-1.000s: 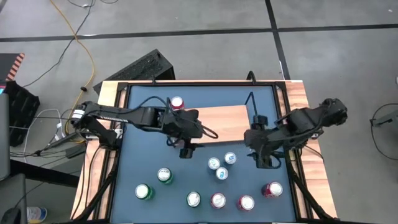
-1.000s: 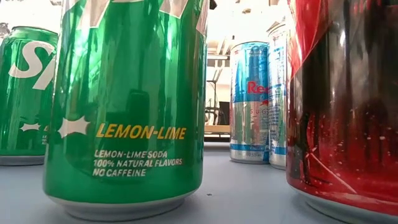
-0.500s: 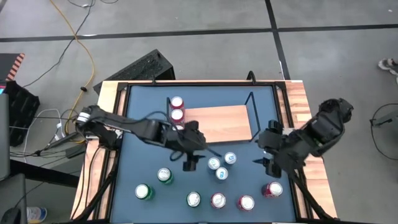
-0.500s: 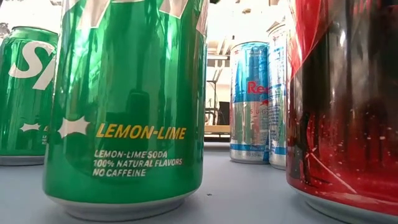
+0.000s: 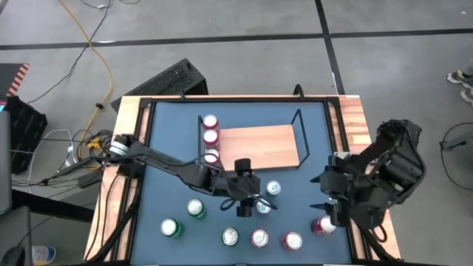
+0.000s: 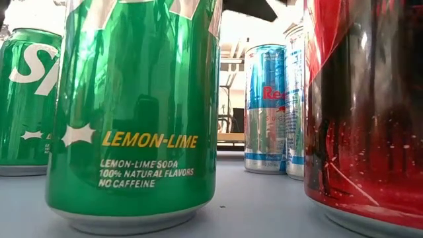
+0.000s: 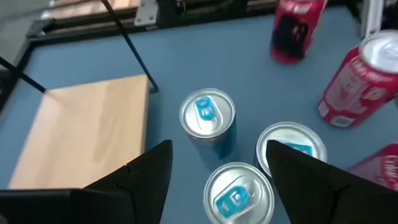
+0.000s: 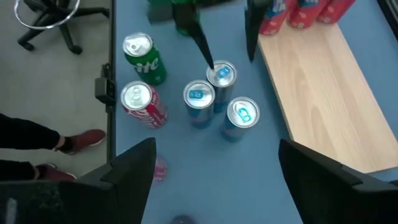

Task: Place canned beverage on shelf
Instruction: Put the blue soda can on the shelf

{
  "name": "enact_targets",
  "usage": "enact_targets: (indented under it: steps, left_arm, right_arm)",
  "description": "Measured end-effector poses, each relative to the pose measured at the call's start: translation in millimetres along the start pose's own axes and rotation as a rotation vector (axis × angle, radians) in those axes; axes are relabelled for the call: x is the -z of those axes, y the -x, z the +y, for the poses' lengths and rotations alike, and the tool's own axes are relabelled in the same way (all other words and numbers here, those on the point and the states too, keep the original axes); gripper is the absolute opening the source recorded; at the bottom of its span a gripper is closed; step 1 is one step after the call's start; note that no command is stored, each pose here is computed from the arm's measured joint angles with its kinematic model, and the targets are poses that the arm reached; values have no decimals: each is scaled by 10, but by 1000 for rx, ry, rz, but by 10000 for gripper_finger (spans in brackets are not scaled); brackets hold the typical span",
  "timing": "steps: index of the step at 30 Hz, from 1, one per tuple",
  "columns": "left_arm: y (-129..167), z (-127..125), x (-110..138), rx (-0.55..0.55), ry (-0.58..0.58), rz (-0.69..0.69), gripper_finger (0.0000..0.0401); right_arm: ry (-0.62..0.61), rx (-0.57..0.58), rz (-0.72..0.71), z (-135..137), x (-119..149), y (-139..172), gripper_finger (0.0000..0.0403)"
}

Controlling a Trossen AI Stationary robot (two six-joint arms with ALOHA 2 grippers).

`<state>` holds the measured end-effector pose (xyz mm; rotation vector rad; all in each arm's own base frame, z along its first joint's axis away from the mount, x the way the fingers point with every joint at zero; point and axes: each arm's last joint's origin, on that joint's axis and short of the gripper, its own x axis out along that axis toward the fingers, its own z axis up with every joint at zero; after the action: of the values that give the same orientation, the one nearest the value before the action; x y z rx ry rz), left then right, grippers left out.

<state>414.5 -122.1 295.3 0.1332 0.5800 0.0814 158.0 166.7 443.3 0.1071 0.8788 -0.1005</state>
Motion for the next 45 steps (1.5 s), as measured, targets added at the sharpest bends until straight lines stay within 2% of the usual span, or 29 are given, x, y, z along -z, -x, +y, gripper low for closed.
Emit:
enact_targets:
  steps: [3, 13, 19, 28, 37, 45]
  left_arm:
    - [-109, -53, 72, 1, 2, 23, 245]
    - [-106, -106, 112, -12, 9, 14, 245]
    - [-189, -142, 385, -35, 99, -33, 245]
    - [-165, -145, 381, -53, 50, -43, 245]
    - [-247, -174, 596, -45, 169, -74, 245]
    - [-238, -172, 602, -43, 154, -79, 245]
  right_arm:
    - [2, 3, -22, 24, 26, 25, 324]
    - [-15, 5, -28, 28, 30, 29, 324]
    - [-16, 5, -28, 27, 29, 29, 324]
    - [-26, 20, -47, 21, 21, 27, 324]
    - [-26, 24, -52, 20, 19, 27, 324]
    - [-25, 25, -53, 20, 19, 27, 324]
